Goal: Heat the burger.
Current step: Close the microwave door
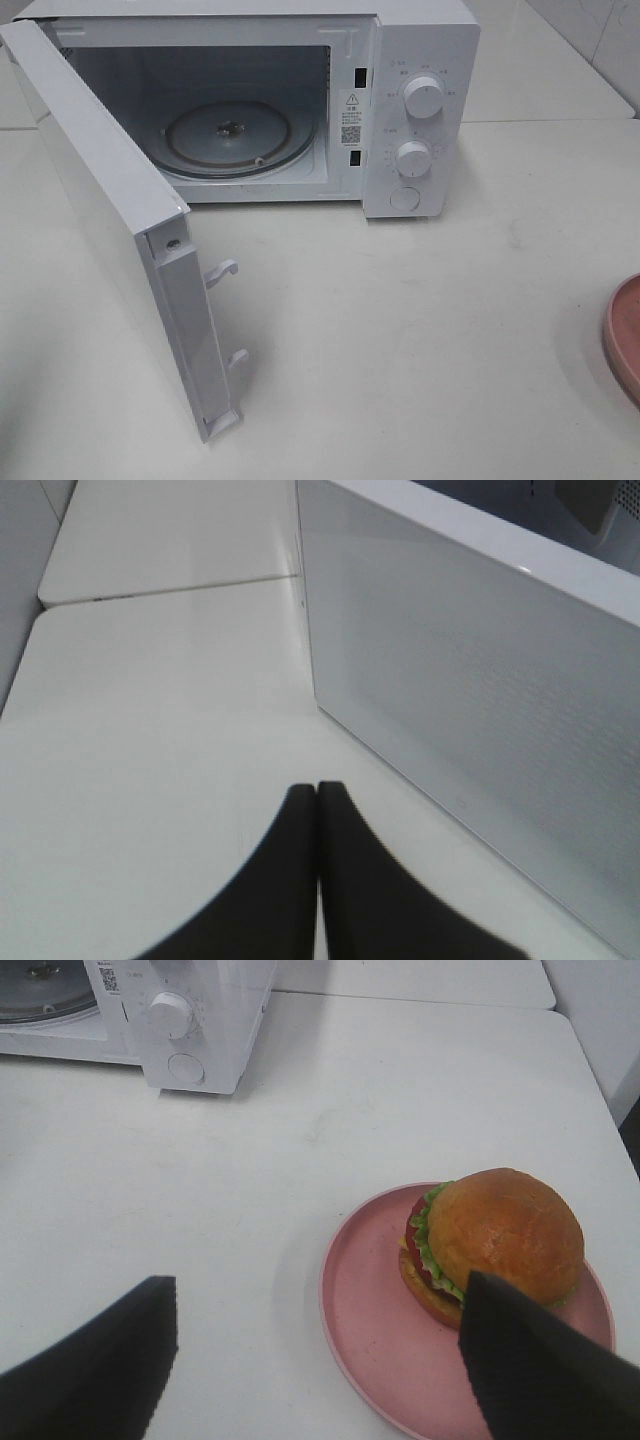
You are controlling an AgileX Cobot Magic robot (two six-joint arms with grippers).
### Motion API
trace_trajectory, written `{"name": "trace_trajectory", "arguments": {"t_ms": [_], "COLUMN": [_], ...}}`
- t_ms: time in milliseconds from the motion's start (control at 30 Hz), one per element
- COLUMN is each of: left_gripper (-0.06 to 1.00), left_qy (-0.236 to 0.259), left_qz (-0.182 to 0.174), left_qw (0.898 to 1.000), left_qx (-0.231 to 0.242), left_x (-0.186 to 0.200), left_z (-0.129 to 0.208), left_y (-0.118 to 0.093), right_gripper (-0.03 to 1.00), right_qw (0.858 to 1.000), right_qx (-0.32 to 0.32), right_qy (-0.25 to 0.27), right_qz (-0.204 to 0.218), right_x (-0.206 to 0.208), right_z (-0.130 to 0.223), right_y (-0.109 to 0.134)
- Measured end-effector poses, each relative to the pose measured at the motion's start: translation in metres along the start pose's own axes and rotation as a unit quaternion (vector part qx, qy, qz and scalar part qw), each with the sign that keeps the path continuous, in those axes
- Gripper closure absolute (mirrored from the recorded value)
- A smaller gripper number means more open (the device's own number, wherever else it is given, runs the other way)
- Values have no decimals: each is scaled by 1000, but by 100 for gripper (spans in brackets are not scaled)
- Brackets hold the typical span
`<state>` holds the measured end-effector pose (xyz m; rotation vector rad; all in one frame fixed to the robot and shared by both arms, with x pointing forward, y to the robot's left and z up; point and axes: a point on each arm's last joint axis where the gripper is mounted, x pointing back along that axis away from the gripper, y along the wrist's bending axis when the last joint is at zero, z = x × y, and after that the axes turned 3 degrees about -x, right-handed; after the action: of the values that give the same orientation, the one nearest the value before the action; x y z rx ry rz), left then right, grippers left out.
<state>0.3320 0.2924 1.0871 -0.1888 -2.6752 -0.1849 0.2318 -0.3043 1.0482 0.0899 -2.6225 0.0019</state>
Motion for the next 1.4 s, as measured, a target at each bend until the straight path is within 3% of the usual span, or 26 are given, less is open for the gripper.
{"name": "trace_trajectory", "arguments": {"t_ms": [200, 500, 567, 867, 1000, 1133, 1400], "left_gripper": [94, 94, 94, 94, 94, 94, 94], "left_qy": [-18, -38, -52, -100, -112, -133, -103], "left_qz": [-4, -34, -67, -131, -129, -96, -54], "left_qw": [1000, 999, 996, 985, 983, 985, 992], "left_qx": [-10, 14, 25, 56, 59, 52, 45], "left_x": [-27, -64, -73, -76, -77, -78, -98], "left_z": [-9, 22, 35, 53, 59, 59, 56], "left_y": [5, 10, 14, 23, 21, 15, 11], "right_gripper": [21, 21, 21, 21, 21, 21, 21], "right_qw": [1000, 1000, 1000, 1000, 1000, 1000, 1000], "right_qx": [0, 0, 0, 0, 0, 0, -3], "right_qy": [0, 0, 0, 0, 0, 0, 0], "right_qz": [0, 0, 0, 0, 0, 0, 0], "right_x": [0, 0, 0, 0, 0, 0, 0], "right_z": [0, 0, 0, 0, 0, 0, 0], "right_y": [0, 0, 0, 0, 0, 0, 0]}}
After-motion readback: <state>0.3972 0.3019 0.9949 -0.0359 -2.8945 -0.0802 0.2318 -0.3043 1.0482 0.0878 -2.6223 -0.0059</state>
